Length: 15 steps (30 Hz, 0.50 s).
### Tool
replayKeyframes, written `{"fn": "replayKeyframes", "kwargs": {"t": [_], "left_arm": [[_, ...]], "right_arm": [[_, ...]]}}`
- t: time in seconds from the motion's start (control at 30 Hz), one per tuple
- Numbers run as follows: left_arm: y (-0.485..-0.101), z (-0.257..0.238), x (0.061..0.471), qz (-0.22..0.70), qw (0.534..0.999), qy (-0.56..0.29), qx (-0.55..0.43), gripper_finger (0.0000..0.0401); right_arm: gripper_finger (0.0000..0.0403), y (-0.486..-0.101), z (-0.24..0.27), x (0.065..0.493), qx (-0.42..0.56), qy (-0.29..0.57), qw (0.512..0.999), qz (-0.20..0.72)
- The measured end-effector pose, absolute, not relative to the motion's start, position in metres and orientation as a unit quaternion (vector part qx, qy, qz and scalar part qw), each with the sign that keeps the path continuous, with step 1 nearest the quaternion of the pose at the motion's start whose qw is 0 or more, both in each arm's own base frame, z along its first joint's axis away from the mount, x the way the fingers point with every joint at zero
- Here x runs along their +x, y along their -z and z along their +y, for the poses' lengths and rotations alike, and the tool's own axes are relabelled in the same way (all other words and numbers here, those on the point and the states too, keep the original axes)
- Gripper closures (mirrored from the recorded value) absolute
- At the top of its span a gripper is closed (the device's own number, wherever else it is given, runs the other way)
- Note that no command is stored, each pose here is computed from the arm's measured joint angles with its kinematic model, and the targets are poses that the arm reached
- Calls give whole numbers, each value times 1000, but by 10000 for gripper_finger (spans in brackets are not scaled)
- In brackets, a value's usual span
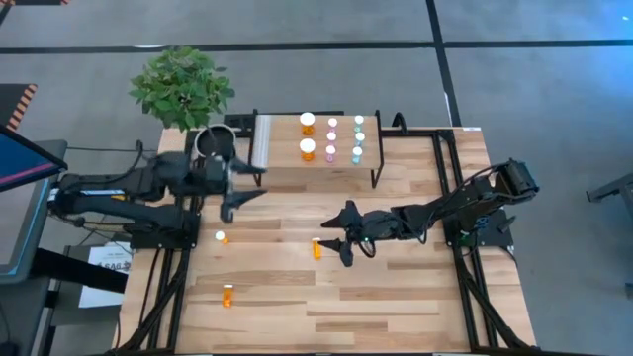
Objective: Pick and place medicine bottles onto shelf by color
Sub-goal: Put the right small orange pill bottle on the shelf
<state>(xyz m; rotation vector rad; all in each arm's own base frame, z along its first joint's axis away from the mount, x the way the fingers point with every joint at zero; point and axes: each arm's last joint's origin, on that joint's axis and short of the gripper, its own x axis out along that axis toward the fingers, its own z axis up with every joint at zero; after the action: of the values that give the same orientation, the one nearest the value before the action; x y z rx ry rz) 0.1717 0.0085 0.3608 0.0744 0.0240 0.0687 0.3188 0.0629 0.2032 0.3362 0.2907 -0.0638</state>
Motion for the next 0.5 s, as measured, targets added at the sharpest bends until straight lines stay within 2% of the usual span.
{"fn": "replayKeyframes", "kwargs": {"t": [0.17,0.3,0.5], "left_arm": [[-339,-12,155,1,999,-28,20,187],[-319,-24,146,-7,999,-32,0,188],[-290,-39,144,-23,999,-20,-11,188]], "right_arm": [[111,-215,72,325,173,94,958,210],[111,-224,77,328,224,128,937,234],[111,-203,84,340,285,176,899,282]]}}
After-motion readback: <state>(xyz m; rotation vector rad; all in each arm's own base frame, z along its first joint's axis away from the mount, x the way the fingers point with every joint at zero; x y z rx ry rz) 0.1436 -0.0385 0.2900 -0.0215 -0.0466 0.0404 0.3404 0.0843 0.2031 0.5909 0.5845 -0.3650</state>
